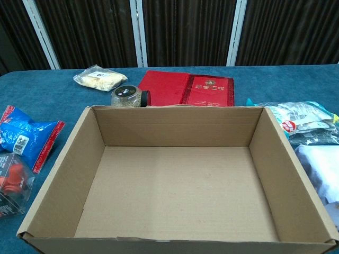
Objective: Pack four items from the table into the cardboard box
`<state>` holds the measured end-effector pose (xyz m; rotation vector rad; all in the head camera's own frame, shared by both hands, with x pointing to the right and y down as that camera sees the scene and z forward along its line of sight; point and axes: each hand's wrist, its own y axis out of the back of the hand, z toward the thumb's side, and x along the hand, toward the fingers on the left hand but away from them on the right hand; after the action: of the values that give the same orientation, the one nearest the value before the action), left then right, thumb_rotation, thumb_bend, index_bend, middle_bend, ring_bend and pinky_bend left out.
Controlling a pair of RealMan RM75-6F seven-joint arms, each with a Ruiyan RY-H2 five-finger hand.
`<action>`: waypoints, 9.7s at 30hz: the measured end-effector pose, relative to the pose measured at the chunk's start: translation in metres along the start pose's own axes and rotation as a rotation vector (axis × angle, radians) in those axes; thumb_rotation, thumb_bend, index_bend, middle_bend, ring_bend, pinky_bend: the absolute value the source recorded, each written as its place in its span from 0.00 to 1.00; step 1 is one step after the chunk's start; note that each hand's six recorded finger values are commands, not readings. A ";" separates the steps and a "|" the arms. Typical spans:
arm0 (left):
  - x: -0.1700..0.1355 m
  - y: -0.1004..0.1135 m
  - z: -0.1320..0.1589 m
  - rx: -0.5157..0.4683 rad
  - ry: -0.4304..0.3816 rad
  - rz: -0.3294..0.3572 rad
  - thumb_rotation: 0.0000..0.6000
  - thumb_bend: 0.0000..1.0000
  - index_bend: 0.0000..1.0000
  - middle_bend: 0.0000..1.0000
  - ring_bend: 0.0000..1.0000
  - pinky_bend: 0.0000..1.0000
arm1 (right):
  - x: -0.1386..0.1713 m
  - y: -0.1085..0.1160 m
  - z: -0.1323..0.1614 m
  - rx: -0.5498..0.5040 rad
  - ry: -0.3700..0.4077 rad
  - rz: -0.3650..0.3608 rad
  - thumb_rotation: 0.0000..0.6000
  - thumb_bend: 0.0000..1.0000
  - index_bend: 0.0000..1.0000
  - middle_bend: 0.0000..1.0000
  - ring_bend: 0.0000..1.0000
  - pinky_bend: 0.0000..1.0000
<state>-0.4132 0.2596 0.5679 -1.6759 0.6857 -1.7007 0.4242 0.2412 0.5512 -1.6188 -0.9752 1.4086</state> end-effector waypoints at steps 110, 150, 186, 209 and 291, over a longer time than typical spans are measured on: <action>0.102 0.083 0.020 0.312 -0.089 0.124 1.00 0.00 0.06 0.00 0.00 0.05 | 0.002 0.001 -0.002 0.023 0.006 -0.004 1.00 0.03 0.00 0.00 0.00 0.00; 0.194 -0.020 0.034 0.299 -0.059 0.066 1.00 0.53 0.68 0.54 0.52 0.45 | 0.004 0.002 -0.004 0.004 -0.004 0.002 1.00 0.03 0.00 0.00 0.00 0.00; 0.084 0.109 0.199 0.020 -0.599 0.375 1.00 0.34 0.60 0.46 0.46 0.43 | 0.003 0.002 -0.004 0.005 -0.007 0.001 1.00 0.03 0.00 0.00 0.00 0.00; 0.070 0.072 0.209 -0.003 -0.558 0.237 1.00 0.02 0.06 0.00 0.00 0.00 | 0.004 0.004 -0.007 -0.004 -0.013 0.004 1.00 0.03 0.00 0.00 0.00 0.00; -0.021 0.055 -0.025 -0.119 -0.085 0.308 1.00 0.02 0.00 0.00 0.00 0.00 | -0.062 0.036 0.105 0.156 0.184 0.089 1.00 0.13 0.72 0.71 0.70 0.76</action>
<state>-0.4342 0.2376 0.5113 -1.6153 0.9657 -1.3893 0.3166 0.1769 0.5334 -1.6578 -0.6780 1.3319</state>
